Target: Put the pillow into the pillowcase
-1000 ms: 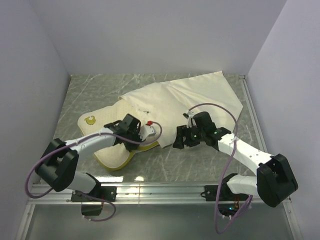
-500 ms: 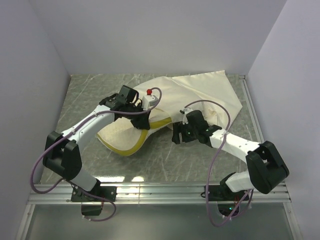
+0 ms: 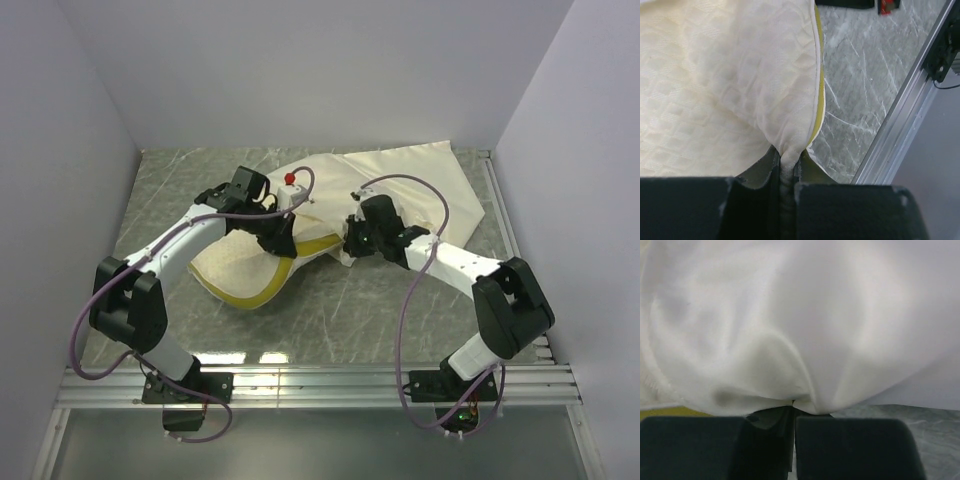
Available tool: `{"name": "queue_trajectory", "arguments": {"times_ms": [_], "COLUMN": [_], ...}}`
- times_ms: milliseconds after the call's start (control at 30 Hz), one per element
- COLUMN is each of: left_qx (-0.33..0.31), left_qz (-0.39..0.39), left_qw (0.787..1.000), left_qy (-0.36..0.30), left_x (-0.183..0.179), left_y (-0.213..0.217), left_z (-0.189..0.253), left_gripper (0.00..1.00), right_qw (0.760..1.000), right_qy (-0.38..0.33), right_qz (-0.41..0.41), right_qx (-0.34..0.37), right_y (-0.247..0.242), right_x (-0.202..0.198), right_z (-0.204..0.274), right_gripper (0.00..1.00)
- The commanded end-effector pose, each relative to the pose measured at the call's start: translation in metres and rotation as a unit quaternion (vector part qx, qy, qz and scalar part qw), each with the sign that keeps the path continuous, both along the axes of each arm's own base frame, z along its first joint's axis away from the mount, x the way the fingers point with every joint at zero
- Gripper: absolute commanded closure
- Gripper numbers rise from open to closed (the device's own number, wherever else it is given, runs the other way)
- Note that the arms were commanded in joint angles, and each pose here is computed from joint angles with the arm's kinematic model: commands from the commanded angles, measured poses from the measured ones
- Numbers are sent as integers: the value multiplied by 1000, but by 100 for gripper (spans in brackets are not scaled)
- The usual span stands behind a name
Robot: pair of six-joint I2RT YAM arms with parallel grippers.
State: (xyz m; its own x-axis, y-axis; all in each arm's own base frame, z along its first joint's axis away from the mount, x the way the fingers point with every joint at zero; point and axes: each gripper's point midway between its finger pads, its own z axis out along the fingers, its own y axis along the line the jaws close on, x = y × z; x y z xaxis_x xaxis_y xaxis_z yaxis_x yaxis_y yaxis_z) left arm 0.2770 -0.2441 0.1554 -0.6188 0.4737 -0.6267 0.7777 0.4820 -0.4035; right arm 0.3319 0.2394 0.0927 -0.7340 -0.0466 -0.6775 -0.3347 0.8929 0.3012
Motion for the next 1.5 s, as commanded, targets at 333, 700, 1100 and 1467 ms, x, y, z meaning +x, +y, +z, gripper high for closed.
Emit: {"name": "queue_trajectory", "arguments": {"times_ms": [333, 700, 1100, 1467], "left_qx": [-114, -74, -116, -36], "left_qz": [78, 74, -98, 217], "left_qw": [989, 994, 979, 962], "left_qy": [-45, -9, -135, -161], "left_x": [38, -2, -87, 94], "left_y": [-26, -29, 22, 140], "left_z": [48, -32, 60, 56], "left_gripper": [100, 100, 16, 14], "right_qw": [916, 856, 888, 982], "right_qy": [18, 137, 40, -98], "right_qz": [367, 428, 432, 159], "right_qx": [163, 257, 152, -1], "right_y": [65, 80, 62, 109], "right_x": [-123, -210, -166, 73], "right_z": [134, 115, 140, 141], "right_gripper": [100, 100, 34, 35]}}
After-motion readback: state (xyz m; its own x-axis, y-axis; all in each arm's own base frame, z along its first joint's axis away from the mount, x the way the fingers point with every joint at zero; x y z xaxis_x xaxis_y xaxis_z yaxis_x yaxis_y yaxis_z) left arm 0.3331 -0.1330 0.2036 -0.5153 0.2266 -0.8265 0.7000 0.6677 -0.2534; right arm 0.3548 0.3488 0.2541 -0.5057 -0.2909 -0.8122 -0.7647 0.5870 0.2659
